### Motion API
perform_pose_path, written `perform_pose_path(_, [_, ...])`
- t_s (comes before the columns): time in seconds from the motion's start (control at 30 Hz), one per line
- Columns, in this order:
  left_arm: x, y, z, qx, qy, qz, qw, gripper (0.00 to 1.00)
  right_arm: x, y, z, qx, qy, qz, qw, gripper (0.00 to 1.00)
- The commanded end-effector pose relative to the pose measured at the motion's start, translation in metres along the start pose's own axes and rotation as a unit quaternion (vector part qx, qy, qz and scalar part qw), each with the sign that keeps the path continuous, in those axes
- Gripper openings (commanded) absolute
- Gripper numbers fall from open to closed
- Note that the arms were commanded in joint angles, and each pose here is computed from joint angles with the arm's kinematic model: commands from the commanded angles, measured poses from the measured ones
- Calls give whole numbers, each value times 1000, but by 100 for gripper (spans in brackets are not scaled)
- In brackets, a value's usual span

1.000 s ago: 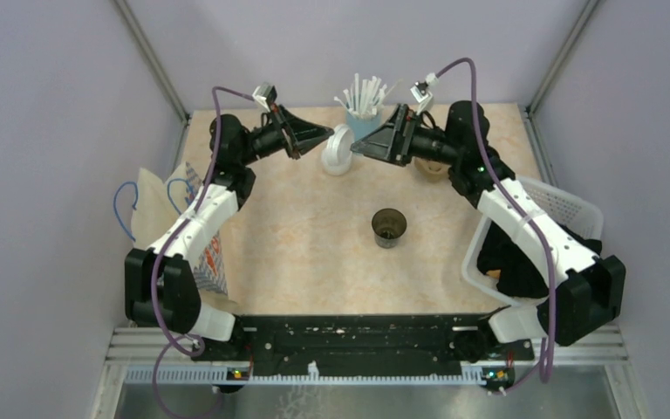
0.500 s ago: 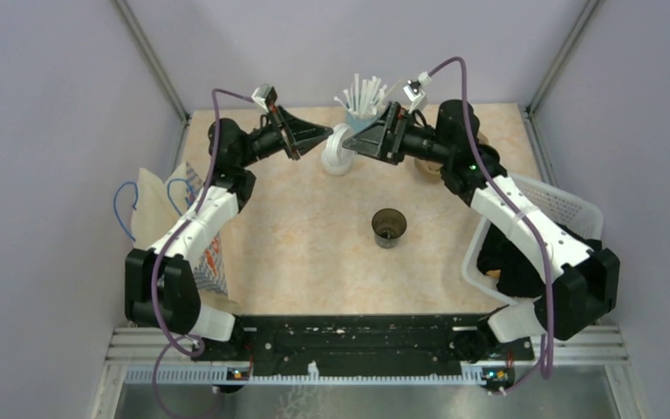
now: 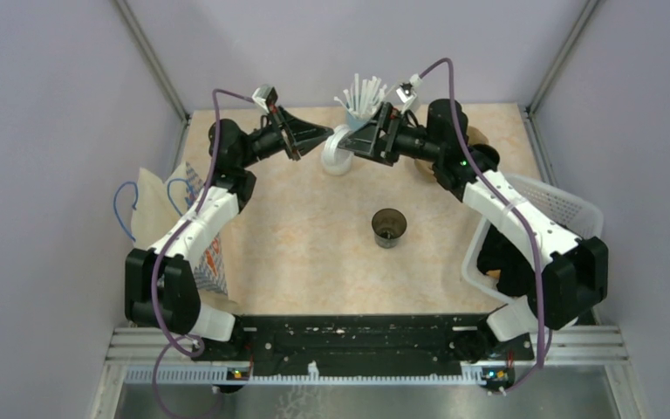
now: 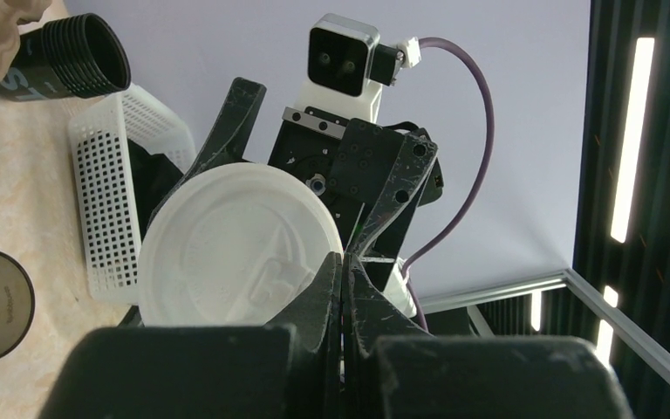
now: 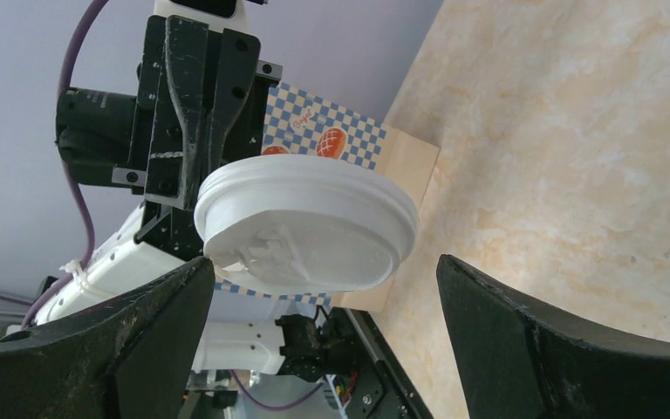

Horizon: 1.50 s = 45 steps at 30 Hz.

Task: Pack the takeout coffee

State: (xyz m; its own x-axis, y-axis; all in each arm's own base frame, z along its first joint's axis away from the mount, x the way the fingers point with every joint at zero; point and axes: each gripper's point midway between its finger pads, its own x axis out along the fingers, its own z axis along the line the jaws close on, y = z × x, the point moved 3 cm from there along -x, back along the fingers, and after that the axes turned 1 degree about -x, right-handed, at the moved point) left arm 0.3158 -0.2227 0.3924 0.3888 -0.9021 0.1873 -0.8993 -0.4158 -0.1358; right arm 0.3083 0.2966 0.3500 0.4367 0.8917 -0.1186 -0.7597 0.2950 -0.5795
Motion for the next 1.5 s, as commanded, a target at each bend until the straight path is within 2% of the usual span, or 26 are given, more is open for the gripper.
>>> perform_pose_path(0.0, [-2,7,-20,22,29,8,999,0,3,-16,28,-31,-31,-25,999,98])
perform_pose_path(0.17, [0,6,-18,19,29,9,999,0,5,-15,30,-32,-36,-28,998,95])
perform_pose_path(0.33, [0,5,-17,19,29,8,999,0,6,-14,30,-33,-33,-29,998,99])
perform_pose_path(0.67, [2,1,-17,16,28,-1,999,0,5,-12,32,-45,-14,-38,998,99])
perform_pose_path(1.17, [3,-2,-18,13,27,-11,999,0,-2,-11,43,-60,-38,-53,996,99])
perform_pose_path(1.3, [3,-4,-19,10,24,-20,999,0,-4,-11,40,-62,-24,-56,996,99])
perform_pose_path(1.47, [3,-7,-17,5,14,-33,999,0,-14,-11,26,-63,32,-70,995,99])
